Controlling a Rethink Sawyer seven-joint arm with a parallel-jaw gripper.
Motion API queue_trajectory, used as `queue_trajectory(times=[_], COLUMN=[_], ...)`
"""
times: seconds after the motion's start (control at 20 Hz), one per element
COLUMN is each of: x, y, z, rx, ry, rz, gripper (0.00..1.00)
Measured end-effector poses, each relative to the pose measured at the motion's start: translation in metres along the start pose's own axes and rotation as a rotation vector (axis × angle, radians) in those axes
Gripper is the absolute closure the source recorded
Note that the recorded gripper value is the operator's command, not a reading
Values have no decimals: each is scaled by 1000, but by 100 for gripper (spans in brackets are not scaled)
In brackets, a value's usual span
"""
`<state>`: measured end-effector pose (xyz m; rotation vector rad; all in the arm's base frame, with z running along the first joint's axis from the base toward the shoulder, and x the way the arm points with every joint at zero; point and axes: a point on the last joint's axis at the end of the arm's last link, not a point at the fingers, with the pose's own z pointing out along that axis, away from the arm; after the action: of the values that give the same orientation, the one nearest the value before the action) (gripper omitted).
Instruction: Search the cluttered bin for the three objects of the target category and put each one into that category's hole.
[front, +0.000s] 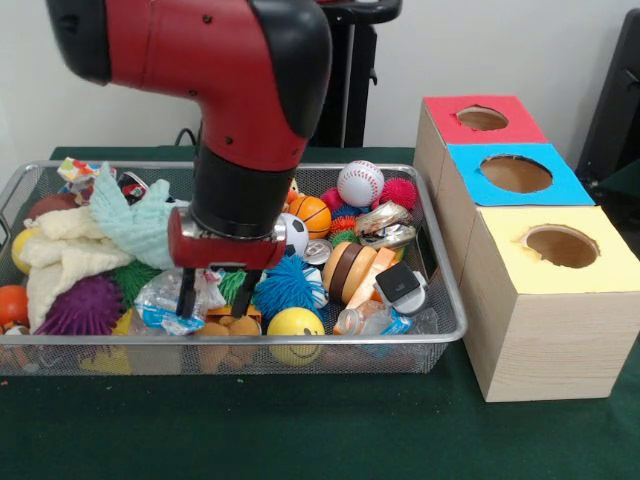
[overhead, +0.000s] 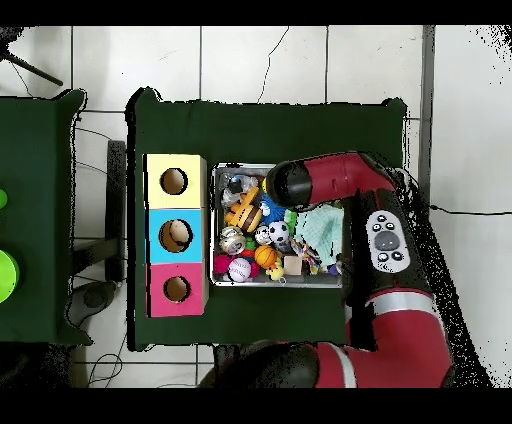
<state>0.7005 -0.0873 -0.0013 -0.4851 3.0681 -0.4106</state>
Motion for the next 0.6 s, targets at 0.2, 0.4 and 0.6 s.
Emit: queue_trajectory(times=[0.2,0.4,0.6], x=[1,-2,-5], y=[16,24,19], z=[-18,-40,-54], rx=[41,82,102], ry=[11,7,-3], rz=[-49,-80,-75], gripper=[0,0,0])
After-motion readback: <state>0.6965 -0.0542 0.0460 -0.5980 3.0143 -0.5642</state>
